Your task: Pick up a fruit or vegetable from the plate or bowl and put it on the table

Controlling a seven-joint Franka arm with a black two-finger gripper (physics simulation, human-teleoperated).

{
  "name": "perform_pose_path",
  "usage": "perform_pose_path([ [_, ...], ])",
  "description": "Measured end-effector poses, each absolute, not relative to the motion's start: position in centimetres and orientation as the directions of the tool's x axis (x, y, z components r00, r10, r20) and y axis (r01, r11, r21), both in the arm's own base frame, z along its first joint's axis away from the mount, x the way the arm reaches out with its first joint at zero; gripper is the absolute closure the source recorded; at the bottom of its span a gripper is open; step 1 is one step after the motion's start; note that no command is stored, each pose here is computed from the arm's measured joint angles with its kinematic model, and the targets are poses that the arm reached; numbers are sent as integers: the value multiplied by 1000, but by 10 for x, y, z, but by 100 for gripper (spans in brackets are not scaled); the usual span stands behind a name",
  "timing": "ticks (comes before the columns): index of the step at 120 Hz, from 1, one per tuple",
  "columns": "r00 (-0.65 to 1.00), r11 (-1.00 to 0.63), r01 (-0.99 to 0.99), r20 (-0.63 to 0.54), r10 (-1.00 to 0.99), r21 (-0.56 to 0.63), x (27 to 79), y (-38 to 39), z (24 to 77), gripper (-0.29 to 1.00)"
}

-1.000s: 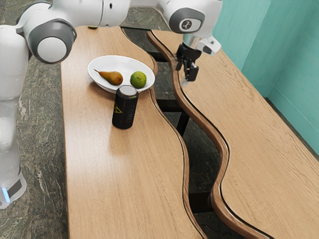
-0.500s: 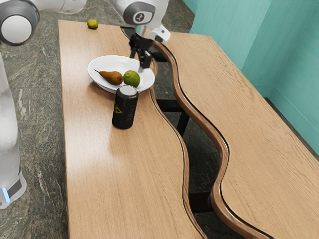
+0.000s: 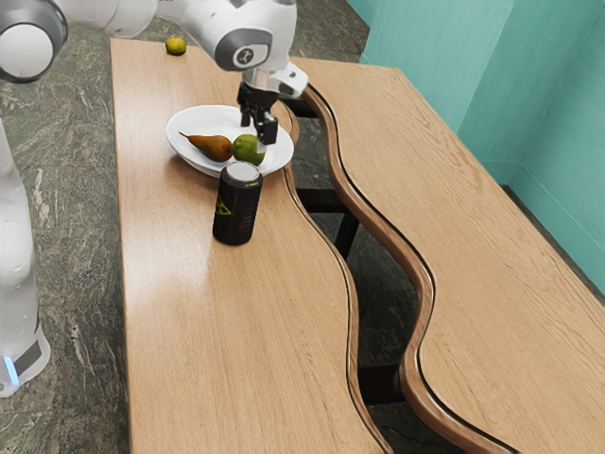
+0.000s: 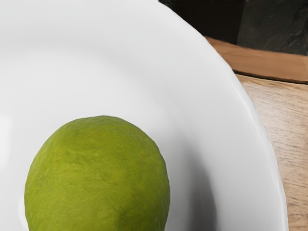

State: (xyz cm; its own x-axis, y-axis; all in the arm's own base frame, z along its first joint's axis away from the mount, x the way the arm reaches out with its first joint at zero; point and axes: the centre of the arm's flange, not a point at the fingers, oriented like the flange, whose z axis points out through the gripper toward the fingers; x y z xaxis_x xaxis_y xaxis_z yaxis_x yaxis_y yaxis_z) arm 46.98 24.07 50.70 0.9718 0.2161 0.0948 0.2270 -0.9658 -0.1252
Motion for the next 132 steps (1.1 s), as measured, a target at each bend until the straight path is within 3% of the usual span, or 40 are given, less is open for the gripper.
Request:
perform_pose_path([
  [132, 962, -964, 250, 131, 238, -91, 472, 277, 452, 1],
])
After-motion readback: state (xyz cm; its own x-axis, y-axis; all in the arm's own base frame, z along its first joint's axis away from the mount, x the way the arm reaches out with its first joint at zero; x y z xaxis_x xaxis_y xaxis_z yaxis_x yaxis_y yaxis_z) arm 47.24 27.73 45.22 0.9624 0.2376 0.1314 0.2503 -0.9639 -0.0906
